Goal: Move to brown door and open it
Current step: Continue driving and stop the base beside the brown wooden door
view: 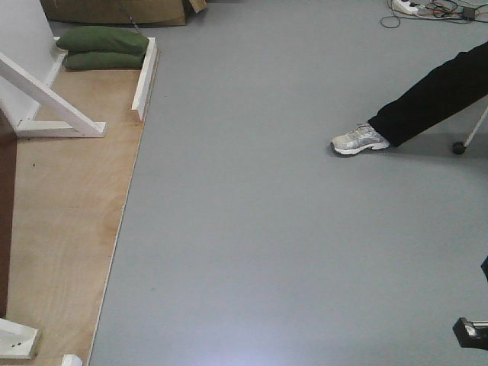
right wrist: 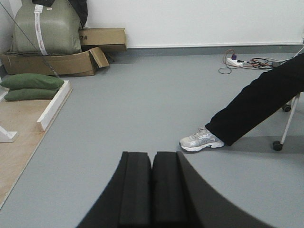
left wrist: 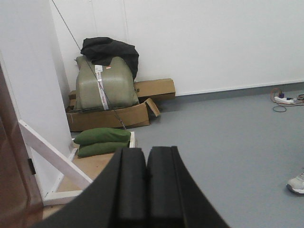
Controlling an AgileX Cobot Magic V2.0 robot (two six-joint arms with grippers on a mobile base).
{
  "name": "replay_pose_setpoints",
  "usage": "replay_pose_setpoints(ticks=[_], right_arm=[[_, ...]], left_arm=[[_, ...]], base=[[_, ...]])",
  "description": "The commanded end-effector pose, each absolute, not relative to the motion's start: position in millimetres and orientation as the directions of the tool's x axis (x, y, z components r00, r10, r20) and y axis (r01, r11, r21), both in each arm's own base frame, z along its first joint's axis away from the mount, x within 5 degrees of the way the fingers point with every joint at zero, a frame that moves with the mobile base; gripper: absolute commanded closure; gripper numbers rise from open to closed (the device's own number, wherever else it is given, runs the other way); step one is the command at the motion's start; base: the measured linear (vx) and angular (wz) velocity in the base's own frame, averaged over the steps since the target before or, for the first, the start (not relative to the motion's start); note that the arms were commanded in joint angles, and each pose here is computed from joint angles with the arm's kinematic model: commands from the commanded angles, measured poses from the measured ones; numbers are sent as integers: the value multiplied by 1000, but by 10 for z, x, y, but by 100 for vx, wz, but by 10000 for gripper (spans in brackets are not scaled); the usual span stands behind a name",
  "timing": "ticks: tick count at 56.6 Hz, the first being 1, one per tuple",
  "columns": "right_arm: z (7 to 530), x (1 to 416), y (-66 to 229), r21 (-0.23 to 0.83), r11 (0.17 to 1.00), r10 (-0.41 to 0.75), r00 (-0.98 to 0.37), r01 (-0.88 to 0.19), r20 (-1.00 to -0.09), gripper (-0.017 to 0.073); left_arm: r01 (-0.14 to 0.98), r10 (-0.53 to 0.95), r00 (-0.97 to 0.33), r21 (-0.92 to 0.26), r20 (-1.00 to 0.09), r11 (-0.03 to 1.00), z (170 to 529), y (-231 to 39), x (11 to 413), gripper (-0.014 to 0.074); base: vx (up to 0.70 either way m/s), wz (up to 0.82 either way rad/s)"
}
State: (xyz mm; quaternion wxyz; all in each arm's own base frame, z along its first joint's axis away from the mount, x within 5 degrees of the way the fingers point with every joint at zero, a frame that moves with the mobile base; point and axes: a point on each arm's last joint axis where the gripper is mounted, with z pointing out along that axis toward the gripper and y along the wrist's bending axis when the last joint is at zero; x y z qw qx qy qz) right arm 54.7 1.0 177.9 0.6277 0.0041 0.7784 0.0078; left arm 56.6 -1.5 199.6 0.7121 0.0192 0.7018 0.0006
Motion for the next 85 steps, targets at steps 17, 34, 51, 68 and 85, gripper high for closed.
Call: replay_pose_setpoints(ticks=[17,34,51,68,85], right_arm=[[1840,554,4,11,1000,11,-125,3,-992,559],[1840,554,4,11,1000,11,-125,3,-992,559],[1840,554,4,11,1000,11,-125,3,-992,559],[1839,555,3,11,1000,11,-126,4,-992,559],[1839,555,3,11,1000,11,-126,4,-992,559]], left_arm=[[25,15,123,18,-992,1000,2134,-14,540,597],[25,15,123,18,-992,1000,2134,-14,540,597],[25,15,123,18,-992,1000,2134,-14,540,597],[25,15,123,18,-992,1000,2134,-14,540,597],[25,15,122,18,-992,1000,2133,-14,541,597]], base=[[19,5],[18,5],[17,4],[14,0],[9,0]])
